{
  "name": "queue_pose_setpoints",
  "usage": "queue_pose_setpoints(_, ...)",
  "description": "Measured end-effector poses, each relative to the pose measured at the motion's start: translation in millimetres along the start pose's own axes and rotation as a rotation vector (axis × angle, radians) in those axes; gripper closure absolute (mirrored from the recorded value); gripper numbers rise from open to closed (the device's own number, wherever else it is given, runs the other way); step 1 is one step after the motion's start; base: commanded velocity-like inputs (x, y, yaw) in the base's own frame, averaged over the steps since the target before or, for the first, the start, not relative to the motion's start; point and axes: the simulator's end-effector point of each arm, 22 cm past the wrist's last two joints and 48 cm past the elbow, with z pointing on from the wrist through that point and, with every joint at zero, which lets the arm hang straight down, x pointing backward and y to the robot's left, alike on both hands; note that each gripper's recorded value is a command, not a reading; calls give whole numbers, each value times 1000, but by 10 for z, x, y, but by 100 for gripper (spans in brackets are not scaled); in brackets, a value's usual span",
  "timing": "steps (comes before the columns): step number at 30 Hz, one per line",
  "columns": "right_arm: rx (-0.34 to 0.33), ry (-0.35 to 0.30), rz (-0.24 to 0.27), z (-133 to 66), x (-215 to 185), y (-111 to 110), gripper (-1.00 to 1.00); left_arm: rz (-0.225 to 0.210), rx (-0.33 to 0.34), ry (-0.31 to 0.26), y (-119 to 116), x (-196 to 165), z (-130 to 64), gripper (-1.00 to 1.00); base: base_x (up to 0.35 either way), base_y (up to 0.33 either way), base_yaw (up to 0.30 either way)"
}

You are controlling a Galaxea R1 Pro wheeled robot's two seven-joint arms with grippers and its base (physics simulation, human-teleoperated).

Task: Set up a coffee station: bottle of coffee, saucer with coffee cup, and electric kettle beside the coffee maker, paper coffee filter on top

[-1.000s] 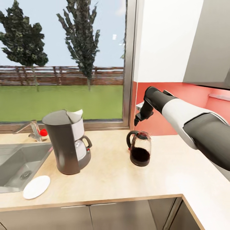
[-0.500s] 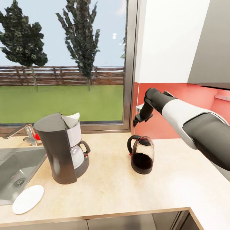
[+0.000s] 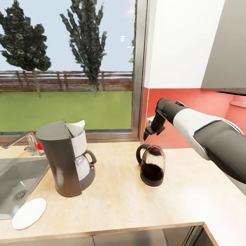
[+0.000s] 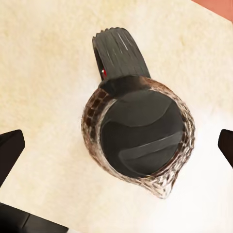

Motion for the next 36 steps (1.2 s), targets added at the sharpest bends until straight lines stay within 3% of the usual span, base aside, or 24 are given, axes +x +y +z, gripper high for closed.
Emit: queue_pose_setpoints(36, -6, 15, -1, 410, 86, -33, -100, 1, -6, 9, -54, 34, 283, -100, 0, 0, 0)
